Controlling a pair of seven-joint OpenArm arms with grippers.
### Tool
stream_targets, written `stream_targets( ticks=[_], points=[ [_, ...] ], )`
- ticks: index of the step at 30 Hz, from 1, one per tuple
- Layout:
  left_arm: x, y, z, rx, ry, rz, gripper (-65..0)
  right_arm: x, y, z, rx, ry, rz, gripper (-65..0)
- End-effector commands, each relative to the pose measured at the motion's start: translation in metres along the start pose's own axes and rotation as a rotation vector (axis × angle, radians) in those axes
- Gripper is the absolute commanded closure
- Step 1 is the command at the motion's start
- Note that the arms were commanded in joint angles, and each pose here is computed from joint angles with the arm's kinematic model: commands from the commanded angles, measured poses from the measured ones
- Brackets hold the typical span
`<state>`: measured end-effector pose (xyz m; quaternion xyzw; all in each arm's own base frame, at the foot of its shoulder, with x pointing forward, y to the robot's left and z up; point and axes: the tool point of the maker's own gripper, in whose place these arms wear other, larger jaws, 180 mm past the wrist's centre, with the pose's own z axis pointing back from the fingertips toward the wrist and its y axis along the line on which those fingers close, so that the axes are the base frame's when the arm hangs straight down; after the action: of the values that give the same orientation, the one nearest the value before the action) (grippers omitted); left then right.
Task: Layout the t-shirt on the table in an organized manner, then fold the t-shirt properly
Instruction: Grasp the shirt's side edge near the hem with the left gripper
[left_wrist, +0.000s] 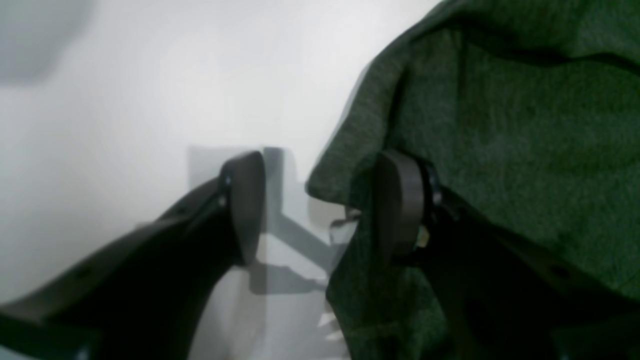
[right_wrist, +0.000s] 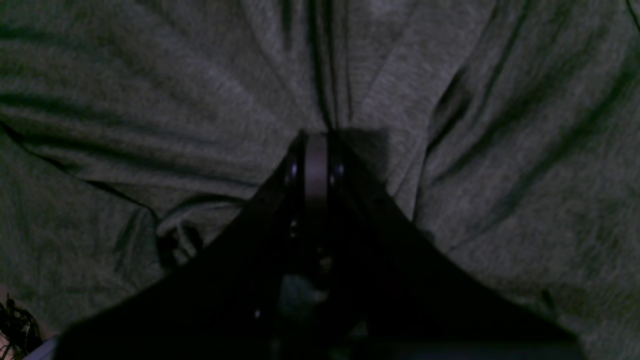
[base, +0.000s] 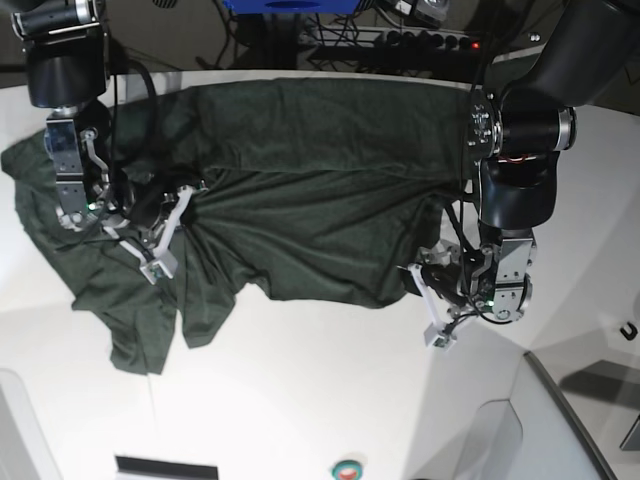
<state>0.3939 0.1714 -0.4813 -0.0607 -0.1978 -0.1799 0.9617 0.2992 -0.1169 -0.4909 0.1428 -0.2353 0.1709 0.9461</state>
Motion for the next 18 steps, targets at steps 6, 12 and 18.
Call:
stream_targets(
  ticks=[6,12,18],
  points=[
    [0.01,0.005,0.005,0.01,-0.011,-0.007,-15.0,0.016,-0.008,0.005,-0.02,-0.04,0.0,-0.2],
    [0.01,0.006,0.005,0.011,-0.013,-0.006,-0.2,0.014,-0.007,0.005,-0.019,-0.038,-0.001,-0.2],
    [0.022,0.022,0.019,0.057,-0.044,-0.024,0.0,0.013,-0.007,0.004,-0.019,-0.035,-0.002,-0.2]
  ],
)
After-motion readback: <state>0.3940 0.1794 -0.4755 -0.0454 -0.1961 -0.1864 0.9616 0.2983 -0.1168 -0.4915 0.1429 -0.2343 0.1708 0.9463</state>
